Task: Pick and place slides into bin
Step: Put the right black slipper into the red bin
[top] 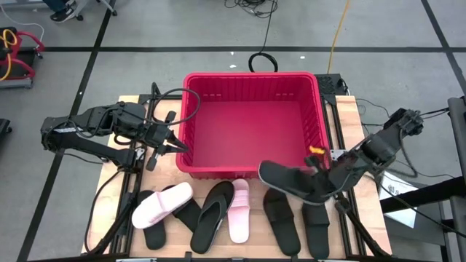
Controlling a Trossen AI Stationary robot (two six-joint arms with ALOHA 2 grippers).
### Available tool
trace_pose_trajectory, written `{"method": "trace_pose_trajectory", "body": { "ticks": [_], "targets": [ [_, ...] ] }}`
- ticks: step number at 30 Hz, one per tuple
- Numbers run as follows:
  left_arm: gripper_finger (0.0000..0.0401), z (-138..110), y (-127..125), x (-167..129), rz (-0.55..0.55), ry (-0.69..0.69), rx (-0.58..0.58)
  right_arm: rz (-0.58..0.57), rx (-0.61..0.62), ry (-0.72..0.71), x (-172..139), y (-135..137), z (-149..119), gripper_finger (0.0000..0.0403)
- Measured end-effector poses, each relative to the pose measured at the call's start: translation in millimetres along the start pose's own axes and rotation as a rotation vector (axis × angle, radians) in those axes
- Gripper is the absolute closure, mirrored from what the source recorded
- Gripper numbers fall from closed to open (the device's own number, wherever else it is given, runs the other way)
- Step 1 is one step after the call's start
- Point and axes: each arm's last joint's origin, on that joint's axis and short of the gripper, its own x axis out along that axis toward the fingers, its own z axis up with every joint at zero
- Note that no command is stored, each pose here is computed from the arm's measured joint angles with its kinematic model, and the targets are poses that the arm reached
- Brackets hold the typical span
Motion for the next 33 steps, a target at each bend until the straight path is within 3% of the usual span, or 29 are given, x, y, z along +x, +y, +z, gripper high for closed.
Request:
{"method": "trace_pose_trajectory", "body": {
  "ticks": [10, 15, 21, 27, 33],
  "targets": [
    [0.037, 1, 0, 0, 0.002, -0.006, -0.012, -0.231, -0.228, 0.111, -15, -34, -4, 0.0403],
    [0.037, 7, 1, 0, 0.011, -0.072, -0.061, -0.283, -0.305, 0.151, -17, -53, -6, 0.0403],
    [0.037, 17, 3, -1, 0.029, -0.171, -0.001, -0.344, -0.37, 0.13, -19, -72, -2, 0.0403],
    [0.037, 27, 8, 3, 0.137, -0.258, 0.022, -0.373, -0.435, 0.103, -20, -78, 2, 0.0403],
    [0.0371, 33, 22, 43, 0.26, -0.245, -0.028, -0.39, -0.465, 0.093, -17, -83, 6, 0.0403]
  ]
}}
